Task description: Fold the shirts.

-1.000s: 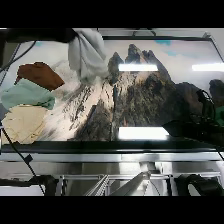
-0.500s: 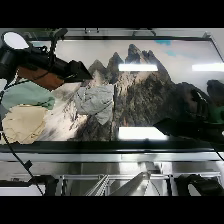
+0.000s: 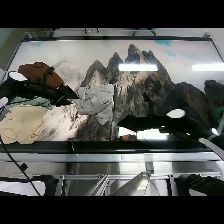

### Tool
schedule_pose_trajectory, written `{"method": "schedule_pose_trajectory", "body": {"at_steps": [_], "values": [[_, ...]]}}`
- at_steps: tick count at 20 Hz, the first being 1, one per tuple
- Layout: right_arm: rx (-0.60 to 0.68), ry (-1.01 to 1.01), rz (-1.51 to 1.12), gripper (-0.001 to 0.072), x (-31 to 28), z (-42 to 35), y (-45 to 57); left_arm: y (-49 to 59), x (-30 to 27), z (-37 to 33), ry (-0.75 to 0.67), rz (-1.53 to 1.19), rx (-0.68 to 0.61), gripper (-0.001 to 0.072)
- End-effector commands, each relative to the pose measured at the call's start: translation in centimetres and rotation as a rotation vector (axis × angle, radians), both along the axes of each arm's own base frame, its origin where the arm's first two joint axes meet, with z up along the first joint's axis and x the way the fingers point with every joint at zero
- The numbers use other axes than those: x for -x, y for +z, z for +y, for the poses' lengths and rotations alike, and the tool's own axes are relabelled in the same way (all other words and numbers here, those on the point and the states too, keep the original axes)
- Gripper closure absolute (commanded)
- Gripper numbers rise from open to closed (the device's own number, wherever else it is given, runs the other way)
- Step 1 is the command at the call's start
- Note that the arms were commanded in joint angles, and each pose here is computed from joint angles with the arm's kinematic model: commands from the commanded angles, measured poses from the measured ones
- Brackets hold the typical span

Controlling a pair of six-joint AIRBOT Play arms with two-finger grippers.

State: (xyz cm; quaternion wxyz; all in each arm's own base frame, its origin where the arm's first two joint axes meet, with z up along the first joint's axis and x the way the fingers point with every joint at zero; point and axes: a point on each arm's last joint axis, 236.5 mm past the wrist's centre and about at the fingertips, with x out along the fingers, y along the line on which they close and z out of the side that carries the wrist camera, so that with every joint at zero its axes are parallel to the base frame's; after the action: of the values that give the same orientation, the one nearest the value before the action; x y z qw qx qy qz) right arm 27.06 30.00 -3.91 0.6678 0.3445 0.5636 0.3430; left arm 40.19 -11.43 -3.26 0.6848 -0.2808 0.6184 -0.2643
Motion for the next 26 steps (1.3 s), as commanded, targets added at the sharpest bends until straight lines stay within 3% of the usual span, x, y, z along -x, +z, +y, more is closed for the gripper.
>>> {"method": "schedule_pose_trajectory", "body": {"at_steps": [1, 8, 15, 17, 22, 23, 24, 25, 26], "values": [[-0.042, 0.021, 0.054, 0.0345, -0.8, 5.9, -3.6, -3.8, -1.8, -0.9, 0.037, -0.005, 0.013, 0.0004], [0.005, -0.076, -0.021, 0.0345, -6.9, 8.3, -4.2, -6.0, -5.3, -6.1, -0.118, -0.037, 0.024, 0.0005], [0.021, -0.078, 0.059, 0.0346, -7.4, 5.8, -5.0, -5.0, -5.0, -5.9, -0.191, 0.007, 0.074, 0.0009], [-0.027, -0.075, 0.084, 0.0345, -7.8, 4.6, -3.6, -4.9, -4.9, -5.1, -0.183, 0.016, 0.081, 0.0278], [0.027, -0.106, 0.110, 0.0345, -8.9, 1.7, -4.9, -4.7, -4.7, -4.4, -0.180, 0.030, 0.092, 0.0287], [0.033, -0.110, 0.123, 0.0345, -8.8, 1.8, -5.5, -4.6, -4.6, -4.6, -0.185, 0.030, 0.094, 0.0438], [0.042, -0.106, 0.137, 0.0345, -8.5, 2.0, -6.3, -4.4, -4.7, -5.0, -0.188, 0.019, 0.109, 0.0637], [0.047, -0.100, 0.154, 0.0344, -8.1, 2.3, -7.1, -3.8, -5.0, -5.5, -0.181, 0.008, 0.140, 0.0682], [0.040, -0.098, 0.177, 0.0372, -7.7, 2.7, -7.6, -3.0, -5.3, -6.0, -0.169, -0.004, 0.179, 0.0683]]}}
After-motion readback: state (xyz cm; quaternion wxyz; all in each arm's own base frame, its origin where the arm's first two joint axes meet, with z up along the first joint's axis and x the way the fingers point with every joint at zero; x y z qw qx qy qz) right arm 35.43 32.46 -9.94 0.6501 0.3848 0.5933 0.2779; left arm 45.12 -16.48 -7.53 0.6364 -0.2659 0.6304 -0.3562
